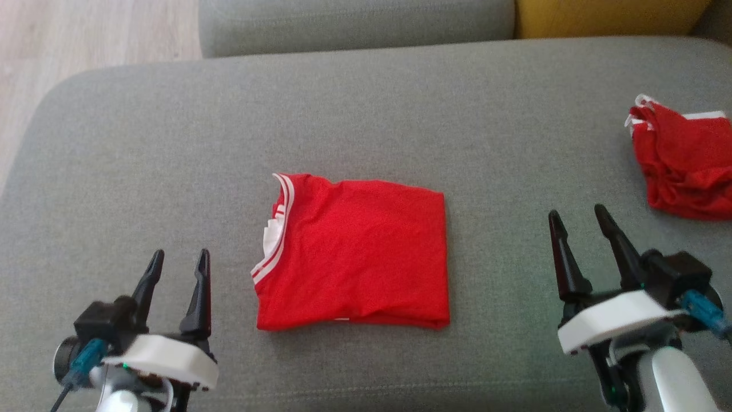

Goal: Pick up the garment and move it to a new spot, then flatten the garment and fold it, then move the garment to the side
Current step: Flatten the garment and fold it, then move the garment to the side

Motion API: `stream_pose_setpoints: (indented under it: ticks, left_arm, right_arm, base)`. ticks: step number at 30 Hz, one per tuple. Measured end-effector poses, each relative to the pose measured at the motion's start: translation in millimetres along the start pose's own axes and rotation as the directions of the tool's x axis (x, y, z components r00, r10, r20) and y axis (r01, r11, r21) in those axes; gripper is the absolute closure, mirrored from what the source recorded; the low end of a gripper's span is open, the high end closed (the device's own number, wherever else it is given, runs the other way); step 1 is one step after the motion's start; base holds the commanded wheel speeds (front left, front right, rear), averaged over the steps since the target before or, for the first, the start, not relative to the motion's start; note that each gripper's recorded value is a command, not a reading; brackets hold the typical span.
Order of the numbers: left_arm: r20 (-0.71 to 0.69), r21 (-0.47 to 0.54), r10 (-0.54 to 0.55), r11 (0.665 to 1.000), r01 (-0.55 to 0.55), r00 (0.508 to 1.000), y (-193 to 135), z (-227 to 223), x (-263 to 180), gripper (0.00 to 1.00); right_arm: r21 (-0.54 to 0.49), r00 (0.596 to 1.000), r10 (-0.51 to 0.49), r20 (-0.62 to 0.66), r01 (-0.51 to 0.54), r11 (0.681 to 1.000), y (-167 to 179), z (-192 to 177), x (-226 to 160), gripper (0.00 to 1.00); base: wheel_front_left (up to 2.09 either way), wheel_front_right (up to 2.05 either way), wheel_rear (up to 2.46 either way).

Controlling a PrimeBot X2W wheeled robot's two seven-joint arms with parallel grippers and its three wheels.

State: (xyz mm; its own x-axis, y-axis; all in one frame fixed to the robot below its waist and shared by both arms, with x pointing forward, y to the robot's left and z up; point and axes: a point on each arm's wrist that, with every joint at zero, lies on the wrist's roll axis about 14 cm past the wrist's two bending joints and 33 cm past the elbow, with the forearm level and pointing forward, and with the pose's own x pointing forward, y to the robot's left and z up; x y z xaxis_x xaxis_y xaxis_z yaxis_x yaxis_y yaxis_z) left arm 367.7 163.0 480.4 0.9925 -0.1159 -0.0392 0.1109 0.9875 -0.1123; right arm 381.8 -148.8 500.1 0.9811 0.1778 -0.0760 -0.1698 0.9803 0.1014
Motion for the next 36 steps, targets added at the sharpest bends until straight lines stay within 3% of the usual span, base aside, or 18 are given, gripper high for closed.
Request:
stream_pose_setpoints:
  ticks: [15,36]
  left_arm:
    - [-0.015,0.006,0.015,1.000,-0.015,1.000,1.4,2.9,-31.2,0.00]
    - [-0.012,0.018,0.019,1.000,-0.018,1.000,0.7,6.1,-31.5,0.00]
  right_arm:
    - [-0.004,1.000,-0.008,0.012,0.008,1.000,5.1,10.0,-35.1,0.00]
    - [0.007,1.000,-0.029,0.007,0.029,1.000,0.9,8.7,-41.1,0.00]
  base:
    - [0.00,0.00,0.00]
    - [0.00,0.00,0.00]
